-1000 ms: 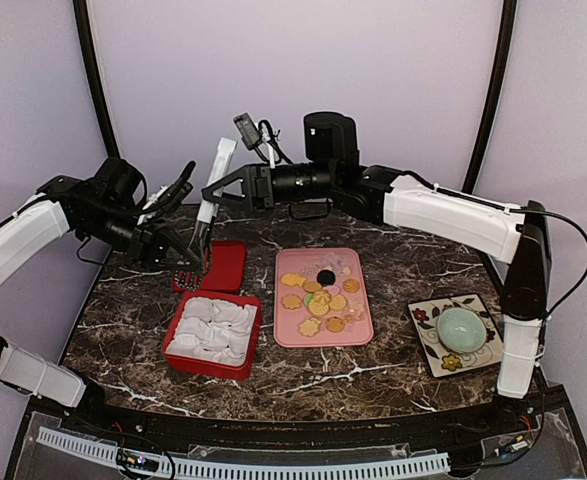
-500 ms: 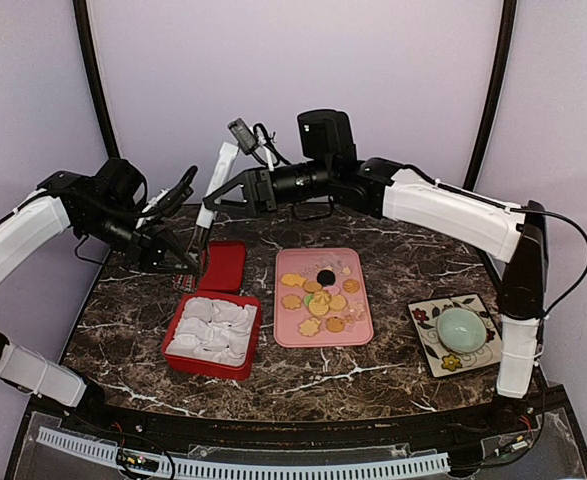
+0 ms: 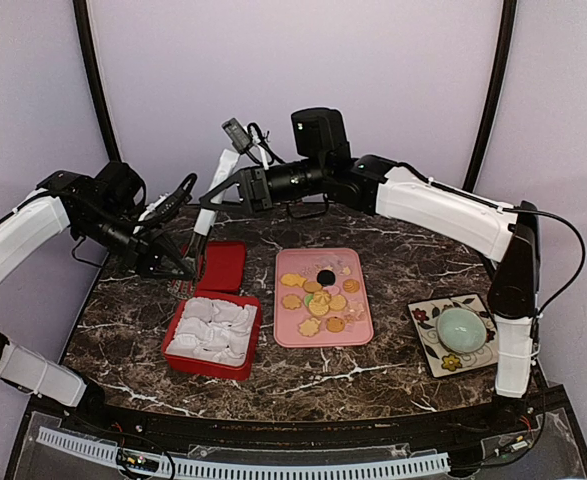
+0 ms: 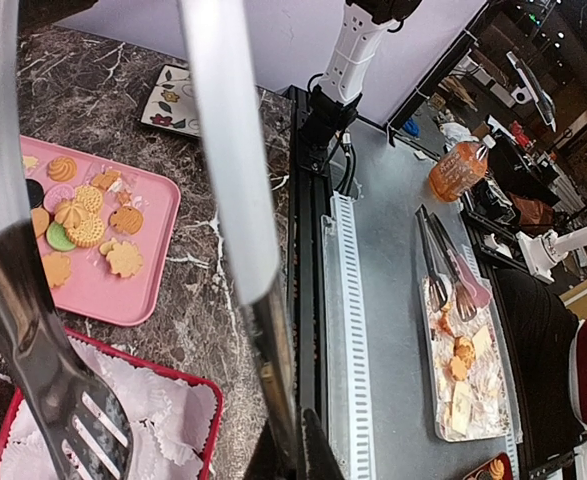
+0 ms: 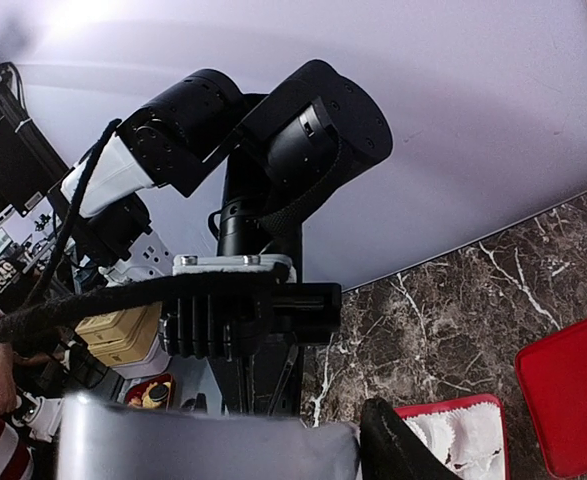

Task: Pack the cookies

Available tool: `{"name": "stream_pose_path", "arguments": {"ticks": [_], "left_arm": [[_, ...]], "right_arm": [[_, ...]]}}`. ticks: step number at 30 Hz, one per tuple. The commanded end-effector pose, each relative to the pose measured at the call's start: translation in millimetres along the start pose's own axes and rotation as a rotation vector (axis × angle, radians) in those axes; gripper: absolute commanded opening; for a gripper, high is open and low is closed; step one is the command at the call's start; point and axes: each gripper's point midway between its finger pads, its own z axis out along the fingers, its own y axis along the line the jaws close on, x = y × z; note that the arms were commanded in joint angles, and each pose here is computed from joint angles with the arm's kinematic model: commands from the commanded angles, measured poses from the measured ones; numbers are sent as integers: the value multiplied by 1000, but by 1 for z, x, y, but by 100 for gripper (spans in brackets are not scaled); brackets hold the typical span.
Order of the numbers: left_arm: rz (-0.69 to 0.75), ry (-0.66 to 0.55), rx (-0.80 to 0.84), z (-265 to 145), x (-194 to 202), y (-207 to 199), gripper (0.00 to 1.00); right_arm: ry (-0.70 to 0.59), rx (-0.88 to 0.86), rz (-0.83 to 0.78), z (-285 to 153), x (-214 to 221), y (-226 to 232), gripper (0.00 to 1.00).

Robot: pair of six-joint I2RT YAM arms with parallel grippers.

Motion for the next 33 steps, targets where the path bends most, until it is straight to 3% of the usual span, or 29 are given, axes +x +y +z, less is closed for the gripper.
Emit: {"name": "stream_pose_path", "arguments": {"ticks": [1,6,9,19,26,31,33], "left_arm": [[66,-15,-14,-5,-10,-6,0],[94,-10,-61,-7,-14,1,0],[109,-10,-91,-9,-17,6,1],[136,11,-279,-15,-19,39,39],[91,82,-600,-40,-10,93,71],[-20,100,-663,-57,3,112,98],[-75,89,-685,-69,11,122,99]], "right_arm": [[6,-30,-2,6,7,5,47],[-30,-17,-13,-2,2,12,33],[-56,3,-12,-7,0,13,31],[-131,191,-5,-29,-4,-6,16],[-171,539,-9,-66,-5,-49,9],[-213,756,-31,-103,2,-65,9],[-234,841,-36,-120,7,-72,8]]}}
